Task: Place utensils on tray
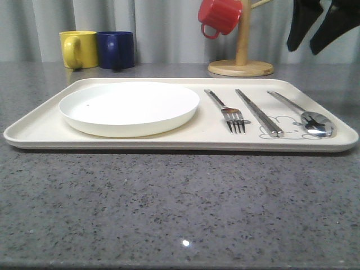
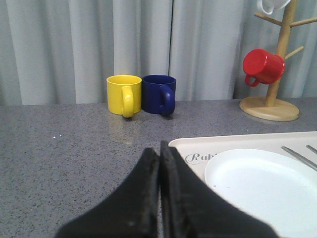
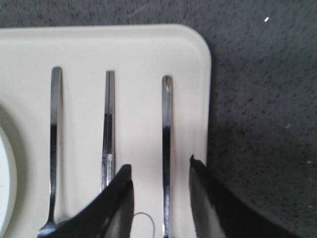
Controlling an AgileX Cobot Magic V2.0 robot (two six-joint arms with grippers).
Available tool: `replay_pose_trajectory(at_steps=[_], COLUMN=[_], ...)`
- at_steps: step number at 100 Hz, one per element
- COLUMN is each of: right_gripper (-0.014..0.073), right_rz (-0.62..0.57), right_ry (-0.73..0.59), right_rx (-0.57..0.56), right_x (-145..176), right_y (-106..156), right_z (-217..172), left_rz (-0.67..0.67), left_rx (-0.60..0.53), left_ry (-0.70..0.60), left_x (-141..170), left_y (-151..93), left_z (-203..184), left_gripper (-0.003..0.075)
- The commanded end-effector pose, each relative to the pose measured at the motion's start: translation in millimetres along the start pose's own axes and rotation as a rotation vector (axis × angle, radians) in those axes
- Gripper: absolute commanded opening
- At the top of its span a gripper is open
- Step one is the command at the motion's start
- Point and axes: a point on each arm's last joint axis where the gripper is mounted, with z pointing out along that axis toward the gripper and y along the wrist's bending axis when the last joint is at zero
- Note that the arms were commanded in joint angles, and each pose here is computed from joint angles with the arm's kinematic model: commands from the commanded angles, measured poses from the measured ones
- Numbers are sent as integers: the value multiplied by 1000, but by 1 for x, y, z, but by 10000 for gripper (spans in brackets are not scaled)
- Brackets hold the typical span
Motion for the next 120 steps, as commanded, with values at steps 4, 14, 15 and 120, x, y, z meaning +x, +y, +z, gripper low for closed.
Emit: replay_pose_trajectory(at_steps=[4, 14, 15, 120], right_gripper=[293, 293, 293, 198], right_rz=[-33, -19, -16, -73], right_ry=[-211, -274, -284, -845], right_rx=[12, 60, 67, 76], right_x=[-17, -18, -18, 152], right_y=[-10, -27, -30, -81], right_z=[-54, -77, -81, -139], left_rz=[-2, -2, -2, -2], left_rx=[-22, -22, -22, -22], left_ry=[-94, -94, -94, -94], left_x=[-15, -15, -15, -15], left_y=[2, 2, 2, 2], left_z=[0, 0, 0, 0], left_gripper=[-18, -18, -18, -18])
